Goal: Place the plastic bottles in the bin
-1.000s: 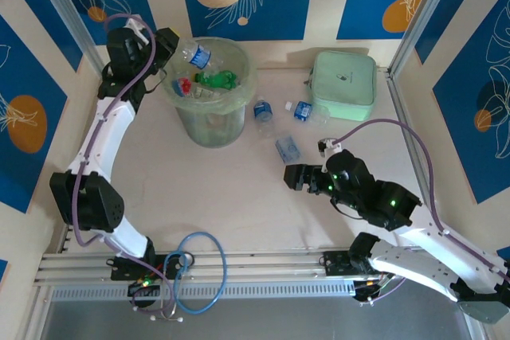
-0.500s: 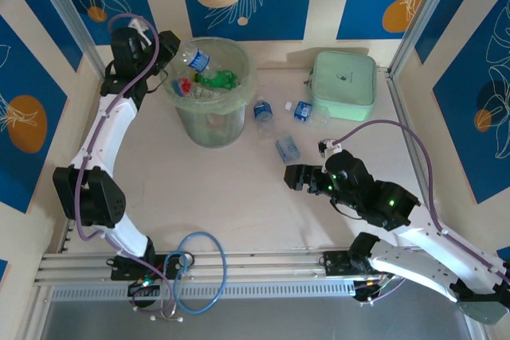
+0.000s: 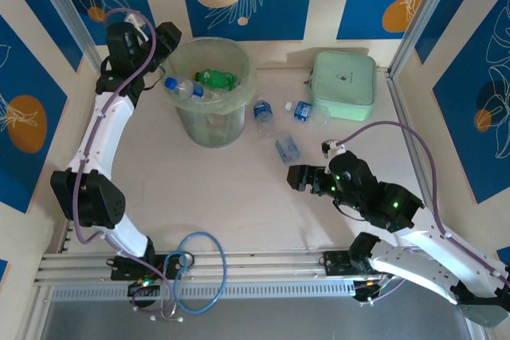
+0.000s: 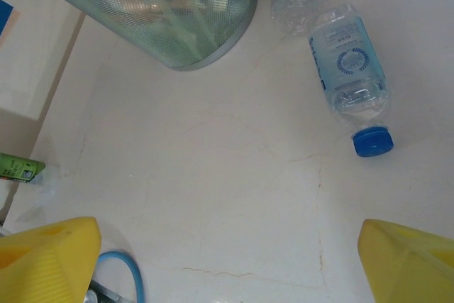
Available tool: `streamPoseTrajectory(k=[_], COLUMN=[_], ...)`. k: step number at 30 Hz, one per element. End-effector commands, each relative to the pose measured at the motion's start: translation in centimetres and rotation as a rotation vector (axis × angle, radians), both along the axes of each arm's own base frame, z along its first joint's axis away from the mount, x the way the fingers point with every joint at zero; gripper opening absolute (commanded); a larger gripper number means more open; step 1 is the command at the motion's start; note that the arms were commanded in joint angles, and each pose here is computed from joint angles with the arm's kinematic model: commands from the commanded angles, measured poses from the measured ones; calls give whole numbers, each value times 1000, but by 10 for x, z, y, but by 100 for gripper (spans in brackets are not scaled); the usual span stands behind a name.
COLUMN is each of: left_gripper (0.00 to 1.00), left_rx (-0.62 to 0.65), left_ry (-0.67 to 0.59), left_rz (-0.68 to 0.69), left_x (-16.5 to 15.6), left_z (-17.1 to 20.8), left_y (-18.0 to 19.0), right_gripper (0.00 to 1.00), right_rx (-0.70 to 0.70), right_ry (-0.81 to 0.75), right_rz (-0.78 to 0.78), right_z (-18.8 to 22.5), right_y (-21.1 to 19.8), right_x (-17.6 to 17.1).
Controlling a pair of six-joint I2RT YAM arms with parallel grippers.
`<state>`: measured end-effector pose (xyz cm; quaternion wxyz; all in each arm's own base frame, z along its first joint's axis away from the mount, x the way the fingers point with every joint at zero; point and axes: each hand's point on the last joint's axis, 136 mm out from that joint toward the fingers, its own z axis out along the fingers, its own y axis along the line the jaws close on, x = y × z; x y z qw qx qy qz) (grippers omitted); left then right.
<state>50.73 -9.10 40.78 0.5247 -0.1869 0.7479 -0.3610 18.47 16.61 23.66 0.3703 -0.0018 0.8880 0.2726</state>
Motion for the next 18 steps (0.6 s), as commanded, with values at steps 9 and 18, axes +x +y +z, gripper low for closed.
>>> streamPoseTrajectory(k=[9,18], left_gripper=[57,46], left_rx=[132,216], left_ry=[-103,66], left_rz=[-84,-363], left_x=[-119,-231], left_z=[51,-45], left_y=[-11,-71], right_gripper=[97,99], right_rx=[-93,-147], right_ry=[267,435], right_rz=[-132,-97], right_z=[-46,-87], right_y=[-30,-25], right_x=[27,71])
